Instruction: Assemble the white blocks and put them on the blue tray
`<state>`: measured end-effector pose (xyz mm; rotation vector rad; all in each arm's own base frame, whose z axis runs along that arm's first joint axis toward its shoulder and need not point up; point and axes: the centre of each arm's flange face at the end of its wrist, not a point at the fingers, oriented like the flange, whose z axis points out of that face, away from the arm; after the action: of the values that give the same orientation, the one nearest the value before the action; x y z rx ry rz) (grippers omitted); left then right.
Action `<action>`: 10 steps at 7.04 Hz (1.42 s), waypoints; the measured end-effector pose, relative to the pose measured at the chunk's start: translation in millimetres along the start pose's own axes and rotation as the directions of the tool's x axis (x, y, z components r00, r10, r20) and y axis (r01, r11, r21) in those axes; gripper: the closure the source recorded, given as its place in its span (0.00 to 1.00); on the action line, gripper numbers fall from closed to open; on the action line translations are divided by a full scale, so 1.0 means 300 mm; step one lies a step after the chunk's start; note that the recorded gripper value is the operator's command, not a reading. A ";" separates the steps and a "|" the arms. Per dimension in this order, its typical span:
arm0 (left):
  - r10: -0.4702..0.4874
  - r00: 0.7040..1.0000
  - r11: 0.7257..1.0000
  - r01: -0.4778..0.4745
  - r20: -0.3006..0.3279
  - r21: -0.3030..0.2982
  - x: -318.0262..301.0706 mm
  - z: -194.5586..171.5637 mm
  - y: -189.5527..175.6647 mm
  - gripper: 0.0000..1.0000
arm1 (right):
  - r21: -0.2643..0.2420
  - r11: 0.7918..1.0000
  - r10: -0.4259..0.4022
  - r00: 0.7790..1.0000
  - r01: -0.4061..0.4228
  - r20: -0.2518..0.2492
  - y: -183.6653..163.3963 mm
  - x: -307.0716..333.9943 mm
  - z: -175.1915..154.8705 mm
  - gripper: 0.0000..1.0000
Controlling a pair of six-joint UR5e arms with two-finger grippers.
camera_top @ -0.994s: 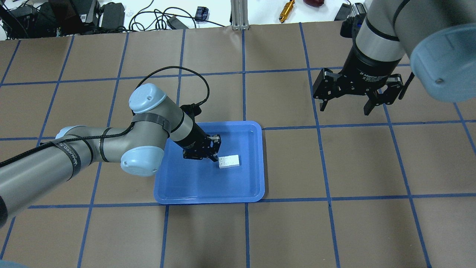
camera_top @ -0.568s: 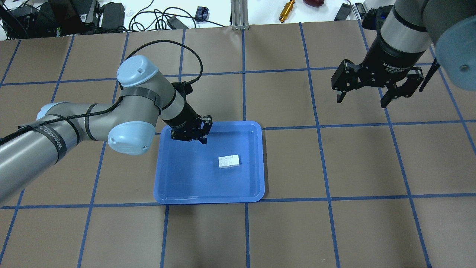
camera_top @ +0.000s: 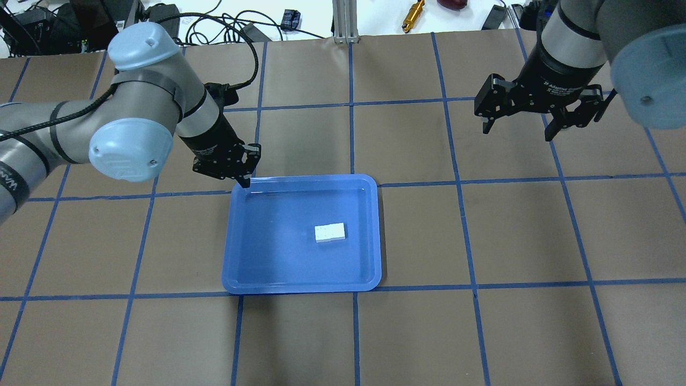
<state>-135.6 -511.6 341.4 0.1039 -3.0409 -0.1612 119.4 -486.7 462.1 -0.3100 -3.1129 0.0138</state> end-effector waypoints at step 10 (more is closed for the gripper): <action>0.173 0.976 0.963 -0.196 0.132 0.186 0.001 -0.595 0.100 0.00 | -0.017 1.000 -0.010 1.000 0.010 -0.005 0.040 -0.025 -0.024 0.00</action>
<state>-120.2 -500.1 521.2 -0.1824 -3.1503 0.1564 129.2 -476.4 469.0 -0.2942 -3.1106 -0.0130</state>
